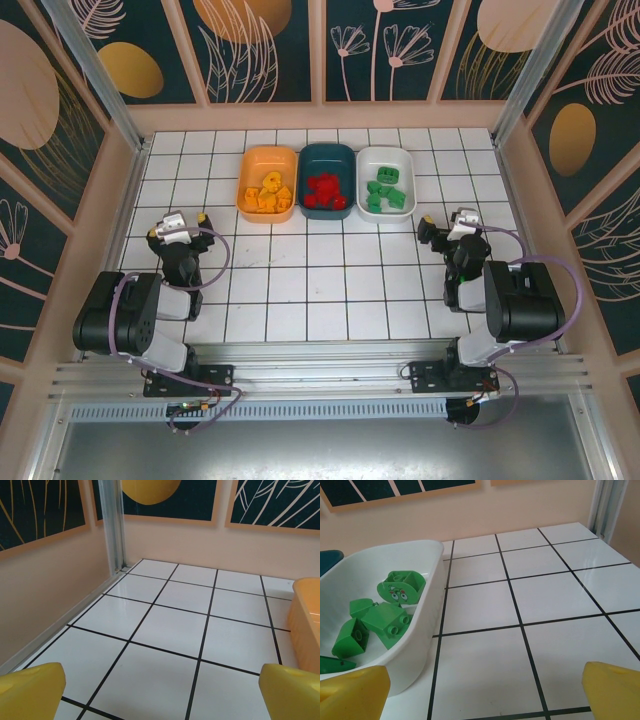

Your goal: Sort the legos into containers by color

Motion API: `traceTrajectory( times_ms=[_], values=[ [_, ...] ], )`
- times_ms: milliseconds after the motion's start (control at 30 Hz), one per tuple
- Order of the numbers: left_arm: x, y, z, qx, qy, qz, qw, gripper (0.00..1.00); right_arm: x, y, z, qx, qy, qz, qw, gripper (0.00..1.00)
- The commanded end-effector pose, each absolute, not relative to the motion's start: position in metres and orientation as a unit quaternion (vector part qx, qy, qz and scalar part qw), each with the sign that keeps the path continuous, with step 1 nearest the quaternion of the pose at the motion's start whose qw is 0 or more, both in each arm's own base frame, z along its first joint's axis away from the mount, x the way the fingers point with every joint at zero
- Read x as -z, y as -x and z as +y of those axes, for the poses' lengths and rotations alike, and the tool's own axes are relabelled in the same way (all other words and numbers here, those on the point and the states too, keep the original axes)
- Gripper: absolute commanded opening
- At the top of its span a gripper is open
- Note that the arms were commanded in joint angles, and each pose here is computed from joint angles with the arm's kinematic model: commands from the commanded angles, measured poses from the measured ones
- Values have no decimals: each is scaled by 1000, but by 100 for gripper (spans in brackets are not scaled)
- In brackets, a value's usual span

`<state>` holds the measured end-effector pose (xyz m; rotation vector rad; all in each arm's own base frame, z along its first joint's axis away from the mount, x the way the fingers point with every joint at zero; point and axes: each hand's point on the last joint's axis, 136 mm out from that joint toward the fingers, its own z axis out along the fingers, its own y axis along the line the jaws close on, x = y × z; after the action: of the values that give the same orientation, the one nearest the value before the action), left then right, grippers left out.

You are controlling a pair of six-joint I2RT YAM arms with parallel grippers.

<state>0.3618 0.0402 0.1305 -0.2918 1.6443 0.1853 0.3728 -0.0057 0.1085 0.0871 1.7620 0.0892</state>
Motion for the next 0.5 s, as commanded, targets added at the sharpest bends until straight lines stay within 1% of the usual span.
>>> traceTrajectory(
  times_ms=[0,467],
  values=[
    [-139,-367,39,-70,134,719,679,99,-121,-378,-8,-33,-45,755,653,99],
    [-139,-366,40,-71,134,719,678,99,-121,-378,-7,-34,-44,756,652,99]
  ],
)
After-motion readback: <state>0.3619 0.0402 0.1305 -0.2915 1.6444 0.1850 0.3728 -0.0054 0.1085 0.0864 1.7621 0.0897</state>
